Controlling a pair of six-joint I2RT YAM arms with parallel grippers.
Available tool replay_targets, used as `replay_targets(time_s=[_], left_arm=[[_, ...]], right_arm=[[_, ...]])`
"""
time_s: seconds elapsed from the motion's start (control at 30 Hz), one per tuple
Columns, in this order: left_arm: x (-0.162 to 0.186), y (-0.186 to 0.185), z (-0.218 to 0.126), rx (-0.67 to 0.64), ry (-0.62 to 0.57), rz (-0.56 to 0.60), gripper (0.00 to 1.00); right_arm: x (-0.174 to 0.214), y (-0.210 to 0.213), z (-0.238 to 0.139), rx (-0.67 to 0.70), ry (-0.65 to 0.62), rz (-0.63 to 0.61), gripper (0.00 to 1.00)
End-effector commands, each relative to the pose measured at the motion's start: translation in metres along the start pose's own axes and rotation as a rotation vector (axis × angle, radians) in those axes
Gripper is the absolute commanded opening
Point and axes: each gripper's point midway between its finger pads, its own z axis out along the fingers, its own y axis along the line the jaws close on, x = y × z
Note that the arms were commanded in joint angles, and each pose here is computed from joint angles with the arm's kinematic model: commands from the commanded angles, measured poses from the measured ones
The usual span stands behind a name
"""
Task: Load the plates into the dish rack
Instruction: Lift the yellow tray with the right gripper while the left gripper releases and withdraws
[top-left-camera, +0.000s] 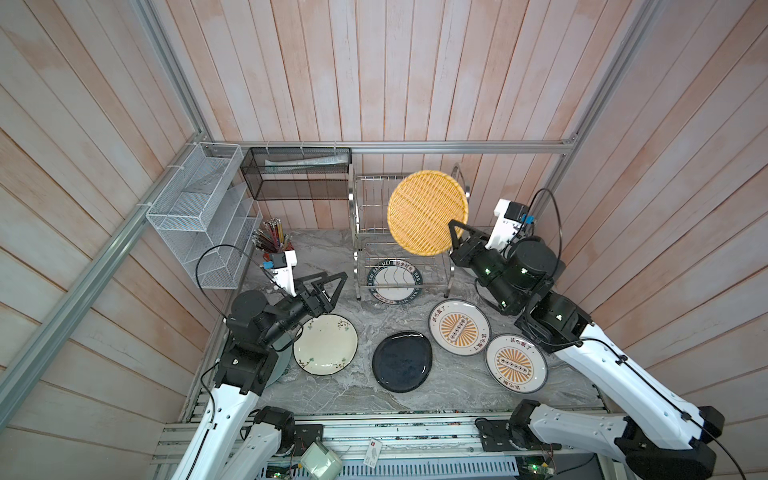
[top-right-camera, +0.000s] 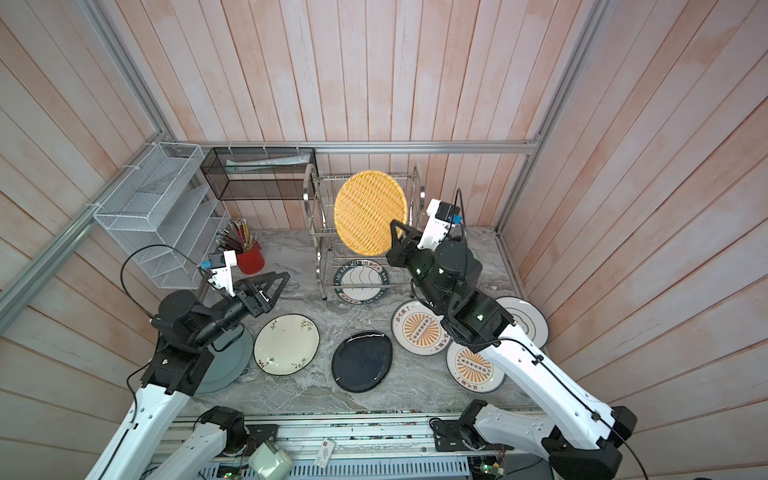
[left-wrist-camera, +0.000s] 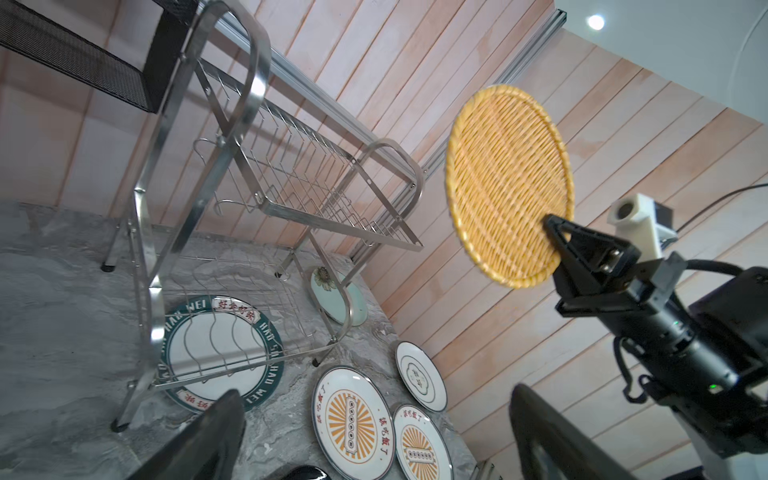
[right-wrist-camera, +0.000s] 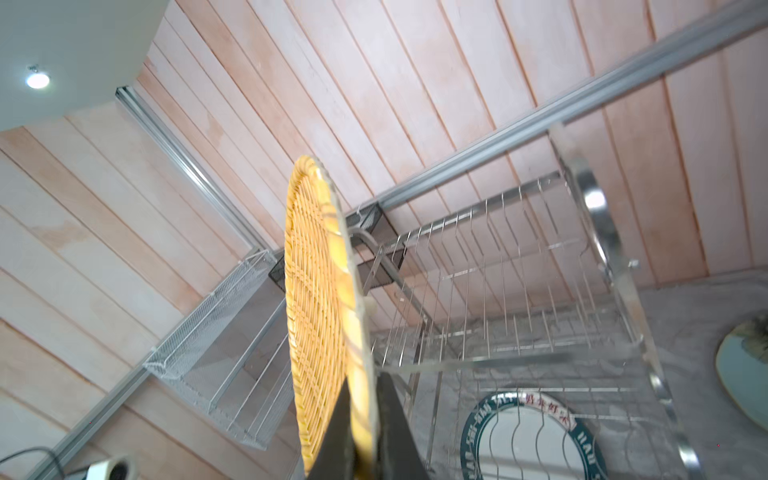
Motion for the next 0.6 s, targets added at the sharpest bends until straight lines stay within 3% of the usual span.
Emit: replay_targets(time_s=[0.0,0.2,0.33,0.57], left_arm=[[-0.002,0.024,-0.017,-0.153,-0.064,0.089,1.0],[0.008,0.059,-0.047,-0.322,-0.165,0.154,1.0],[0.025,0.065,-0.054,-0.344,-0.119,0.149,1.0],[0.049,0.066,-0.065,-0.345,-0.032,0.134,1.0]], right_arm=[[-0.031,-0.013,0.01,0.17,-0.068,-0.174,0.0],[-0.061,-0.024,0.042,0.372,-0.083,-0.367,0.0],[-0.075,-0.041,0.062,0.512,-0.081,-0.478,0.0],[-0.073,-0.067,0.101,0.637,0.001,-0.629,0.0]])
